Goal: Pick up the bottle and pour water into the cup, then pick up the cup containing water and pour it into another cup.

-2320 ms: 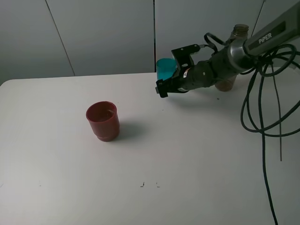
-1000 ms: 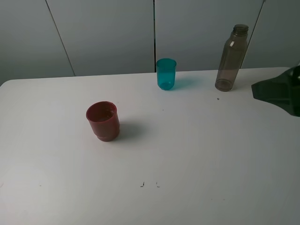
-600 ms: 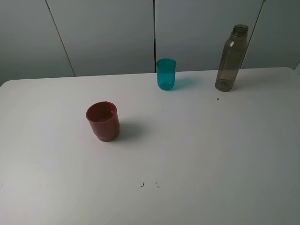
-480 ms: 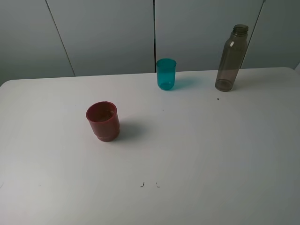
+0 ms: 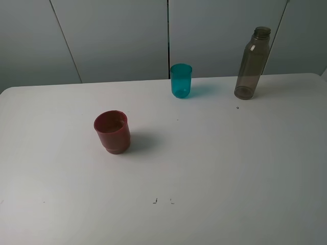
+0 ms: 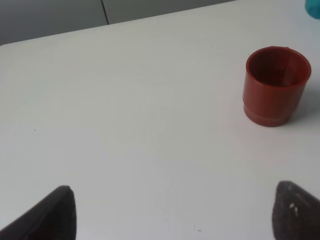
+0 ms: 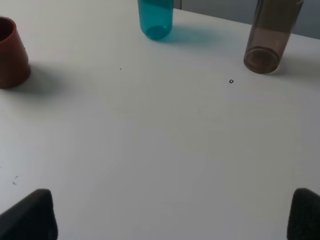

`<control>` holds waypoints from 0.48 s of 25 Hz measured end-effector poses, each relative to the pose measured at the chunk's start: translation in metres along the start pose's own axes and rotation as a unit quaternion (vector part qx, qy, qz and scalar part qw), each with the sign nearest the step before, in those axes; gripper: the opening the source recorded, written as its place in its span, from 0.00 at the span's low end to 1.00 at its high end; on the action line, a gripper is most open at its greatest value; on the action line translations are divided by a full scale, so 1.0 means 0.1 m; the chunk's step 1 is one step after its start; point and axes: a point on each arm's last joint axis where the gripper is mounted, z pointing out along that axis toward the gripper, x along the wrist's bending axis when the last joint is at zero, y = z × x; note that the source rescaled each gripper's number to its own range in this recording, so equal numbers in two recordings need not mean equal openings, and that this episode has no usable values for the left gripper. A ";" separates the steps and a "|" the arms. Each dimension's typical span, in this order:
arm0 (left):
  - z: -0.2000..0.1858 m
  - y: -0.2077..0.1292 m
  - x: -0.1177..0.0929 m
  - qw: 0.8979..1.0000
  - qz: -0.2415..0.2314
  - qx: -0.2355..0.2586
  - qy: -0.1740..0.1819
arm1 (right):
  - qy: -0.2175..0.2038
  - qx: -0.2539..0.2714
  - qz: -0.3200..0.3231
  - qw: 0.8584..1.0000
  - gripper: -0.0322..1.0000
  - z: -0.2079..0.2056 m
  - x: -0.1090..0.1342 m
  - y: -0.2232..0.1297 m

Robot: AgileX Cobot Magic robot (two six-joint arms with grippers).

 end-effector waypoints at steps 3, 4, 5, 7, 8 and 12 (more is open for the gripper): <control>0.00 0.00 0.00 1.000 0.000 0.000 0.000 | 0.004 0.001 -0.009 1.000 1.00 0.00 0.01 0.00; 0.00 0.00 0.00 1.000 0.000 0.000 0.000 | 0.005 0.001 -0.011 1.000 1.00 0.00 0.01 0.00; 0.00 0.00 0.00 1.000 0.000 0.000 0.000 | 0.004 0.001 -0.012 1.000 1.00 0.00 0.01 0.00; 0.00 0.00 0.00 1.000 0.000 0.000 0.000 | -0.005 0.001 -0.006 1.000 1.00 0.00 0.01 0.00; 0.00 0.00 0.00 1.000 0.000 0.000 0.000 | -0.013 0.001 -0.001 1.000 1.00 0.00 0.01 0.00; 0.00 0.00 0.00 1.000 0.000 0.000 0.000 | -0.058 0.002 0.026 0.998 1.00 0.00 0.01 -0.01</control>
